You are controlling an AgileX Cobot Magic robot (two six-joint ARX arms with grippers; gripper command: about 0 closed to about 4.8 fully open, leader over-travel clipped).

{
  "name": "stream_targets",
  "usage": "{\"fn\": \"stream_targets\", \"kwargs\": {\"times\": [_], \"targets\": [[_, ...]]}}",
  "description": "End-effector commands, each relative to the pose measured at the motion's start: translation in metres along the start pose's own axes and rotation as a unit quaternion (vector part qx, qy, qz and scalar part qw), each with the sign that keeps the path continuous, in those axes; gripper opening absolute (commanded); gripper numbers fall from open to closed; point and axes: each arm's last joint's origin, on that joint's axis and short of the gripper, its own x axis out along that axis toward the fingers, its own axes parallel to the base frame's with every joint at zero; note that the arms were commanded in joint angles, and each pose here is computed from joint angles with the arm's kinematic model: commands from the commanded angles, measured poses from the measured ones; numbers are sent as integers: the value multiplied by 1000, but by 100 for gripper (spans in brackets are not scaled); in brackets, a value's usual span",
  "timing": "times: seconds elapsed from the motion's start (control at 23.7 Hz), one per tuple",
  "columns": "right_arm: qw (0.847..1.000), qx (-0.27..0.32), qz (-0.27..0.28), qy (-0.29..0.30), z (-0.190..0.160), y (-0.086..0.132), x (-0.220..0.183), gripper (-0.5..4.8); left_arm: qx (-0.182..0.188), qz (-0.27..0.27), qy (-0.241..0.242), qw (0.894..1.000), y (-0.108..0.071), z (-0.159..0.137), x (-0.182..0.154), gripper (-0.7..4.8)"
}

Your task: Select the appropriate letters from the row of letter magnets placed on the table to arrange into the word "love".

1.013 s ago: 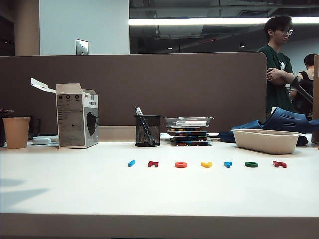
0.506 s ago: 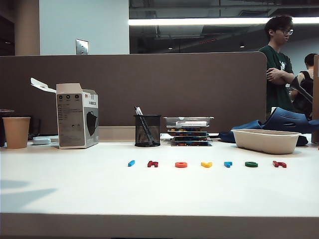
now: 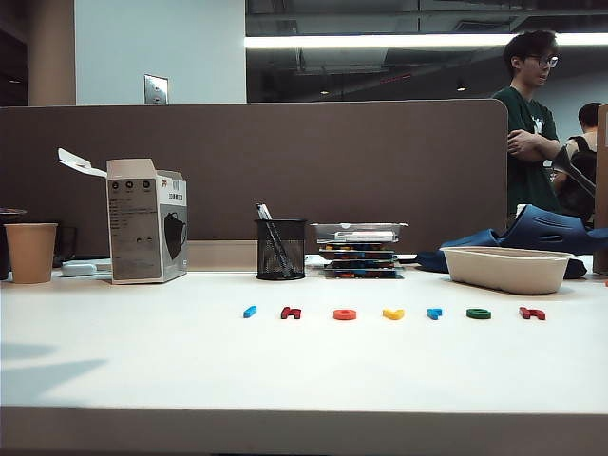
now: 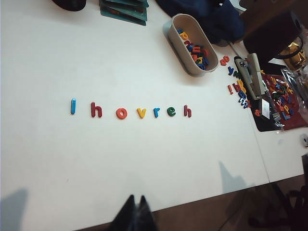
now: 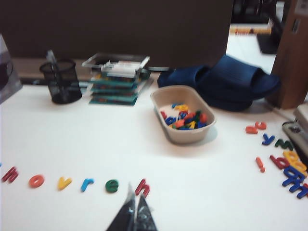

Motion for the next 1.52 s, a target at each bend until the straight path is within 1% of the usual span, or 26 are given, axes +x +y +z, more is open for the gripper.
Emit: {"fn": "stream_targets", "kwargs": {"times": [0.04,0.13,0.21,0.3,0.34,0.38,0.42,0.46,0.51,0.55,0.59,0.63,0.72,0.8,0.89,0.93,0.97,1.05,1.18,1.27,1.39,1.52], "targets": [[997,7,48,59,40,3,7,-6,1,-2,-8,1000,-1,1,-2,-5],[995,10,61,76,56,4,15,-6,1,-3,-8,1000,-1,1,-2,-5],[992,6,90,83,79,10,30,-6,1,-3,-8,1000,-1,1,-2,-5],[986,2,134,96,97,19,48,-6,1,-3,-8,1000,-1,1,-2,-5],[981,3,159,113,107,28,65,-6,1,-3,-8,1000,-1,1,-2,-5],[978,2,168,122,110,33,73,-6,1,-3,-8,1000,-1,1,-2,-5],[971,10,190,144,117,45,92,-6,1,-3,-8,1000,-1,1,-2,-5],[968,21,194,155,119,50,101,-6,1,-3,-8,1000,-1,1,-2,-5],[963,44,193,182,122,63,122,-5,1,-2,-8,1000,-1,1,-2,-5],[961,52,192,194,122,69,131,-5,1,-3,-8,1000,-1,1,-2,-5],[955,63,193,216,122,81,150,8,1,-3,-8,1000,-1,1,-2,-5],[952,66,197,225,122,87,159,20,1,-3,-8,1000,-1,1,-2,-5],[940,64,212,259,116,113,195,90,1,-3,-8,1000,-1,1,-2,-5],[934,56,220,275,110,129,212,123,1,-2,-8,1000,-1,1,-2,-5],[932,45,217,288,102,144,227,140,1,-3,-8,1000,-1,1,-2,-5],[930,36,211,298,95,157,240,190,1,-3,-8,1000,-1,1,-2,-5],[927,31,214,306,89,166,248,215,1,-3,-8,1000,-1,1,-2,-5],[921,25,220,321,79,179,262,221,1,-2,-8,1000,-1,1,-2,-5],[906,9,221,360,53,205,287,222,1,-3,-8,1000,-1,1,-2,-5],[903,2,219,371,43,213,294,225,1,-3,-8,1000,-1,1,-2,-5],[896,-8,220,385,27,228,304,257,1,-2,-8,1000,-1,1,-2,-5],[894,-23,210,395,13,241,311,257,1,-2,-8,1000,-1,1,-2,-5]]}}
